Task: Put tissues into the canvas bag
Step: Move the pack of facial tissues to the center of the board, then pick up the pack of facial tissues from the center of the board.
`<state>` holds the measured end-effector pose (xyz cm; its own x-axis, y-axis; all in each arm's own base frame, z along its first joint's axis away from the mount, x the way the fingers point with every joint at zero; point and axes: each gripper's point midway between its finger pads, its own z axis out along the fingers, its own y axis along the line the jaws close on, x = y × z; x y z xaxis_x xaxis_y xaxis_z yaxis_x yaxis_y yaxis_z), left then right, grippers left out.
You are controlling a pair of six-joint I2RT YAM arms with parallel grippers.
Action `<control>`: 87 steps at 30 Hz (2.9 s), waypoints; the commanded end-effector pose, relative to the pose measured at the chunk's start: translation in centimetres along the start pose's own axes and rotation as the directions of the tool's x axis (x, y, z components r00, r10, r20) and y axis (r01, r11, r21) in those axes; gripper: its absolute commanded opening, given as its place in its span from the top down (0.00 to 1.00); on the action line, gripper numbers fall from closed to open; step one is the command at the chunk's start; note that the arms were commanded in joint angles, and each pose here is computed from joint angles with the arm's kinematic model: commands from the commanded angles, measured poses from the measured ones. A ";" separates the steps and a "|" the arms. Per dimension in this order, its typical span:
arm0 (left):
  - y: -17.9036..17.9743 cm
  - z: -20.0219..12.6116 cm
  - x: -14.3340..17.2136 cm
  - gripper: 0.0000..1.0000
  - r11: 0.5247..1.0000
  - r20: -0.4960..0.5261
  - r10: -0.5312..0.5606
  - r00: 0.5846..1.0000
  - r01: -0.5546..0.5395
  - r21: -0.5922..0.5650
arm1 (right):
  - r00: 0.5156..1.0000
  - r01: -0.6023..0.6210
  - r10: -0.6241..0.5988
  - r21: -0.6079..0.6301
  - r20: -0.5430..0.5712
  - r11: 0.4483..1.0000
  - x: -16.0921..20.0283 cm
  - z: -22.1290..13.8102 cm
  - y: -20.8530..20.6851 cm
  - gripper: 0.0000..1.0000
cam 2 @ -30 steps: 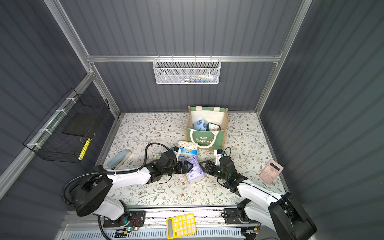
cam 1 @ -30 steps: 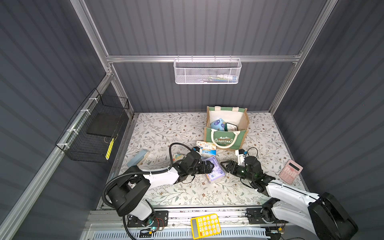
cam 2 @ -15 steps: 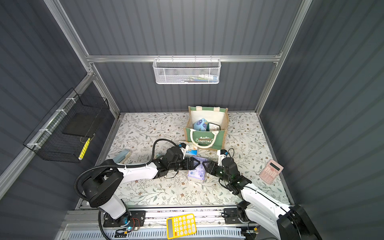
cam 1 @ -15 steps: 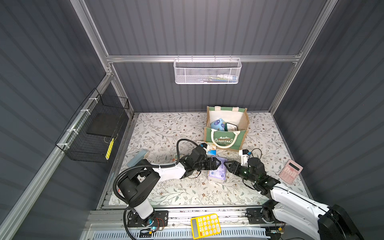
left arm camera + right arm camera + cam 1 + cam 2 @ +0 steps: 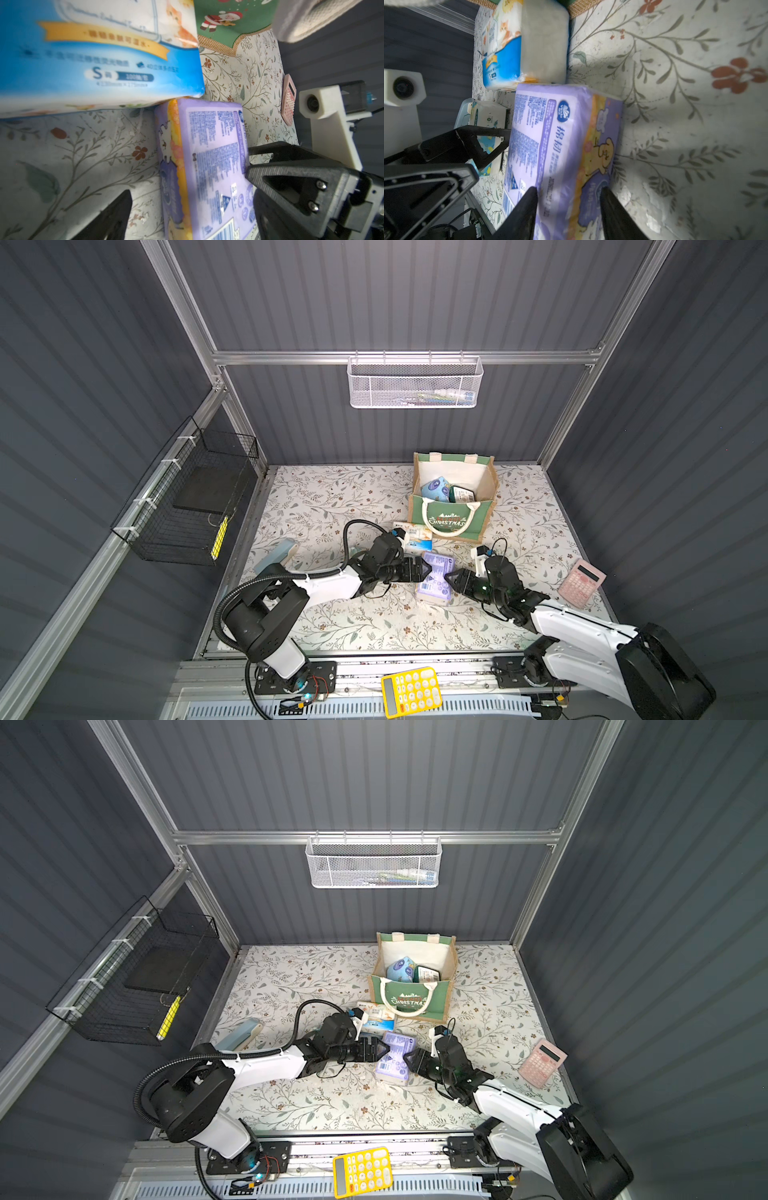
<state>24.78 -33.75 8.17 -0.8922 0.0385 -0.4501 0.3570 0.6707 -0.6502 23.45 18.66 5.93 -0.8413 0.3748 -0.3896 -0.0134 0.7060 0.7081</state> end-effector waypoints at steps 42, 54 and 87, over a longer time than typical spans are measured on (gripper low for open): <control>-2.8 4.2 3.3 0.24 0.942 -0.178 -0.013 0.984 0.072 0.327 | 0.999 -0.039 0.038 0.032 0.036 0.999 0.6 -0.3 -2.8 0.58; -4.5 3.4 1.9 0.41 0.906 -0.111 -0.055 0.992 0.096 0.413 | 0.998 -0.019 0.017 0.016 0.065 1.000 0.0 -0.8 -2.2 0.53; -8.6 -1.9 -2.6 0.58 0.944 0.074 0.073 0.995 -0.093 0.316 | 0.899 0.331 -0.256 -0.169 0.355 0.928 -4.5 -8.1 6.0 0.01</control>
<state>22.97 -38.09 13.57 -0.8810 0.0394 -0.4714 0.4470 0.3956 -0.8023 22.60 15.53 13.47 -0.6138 0.3828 -0.6905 -0.2826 0.7102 0.6448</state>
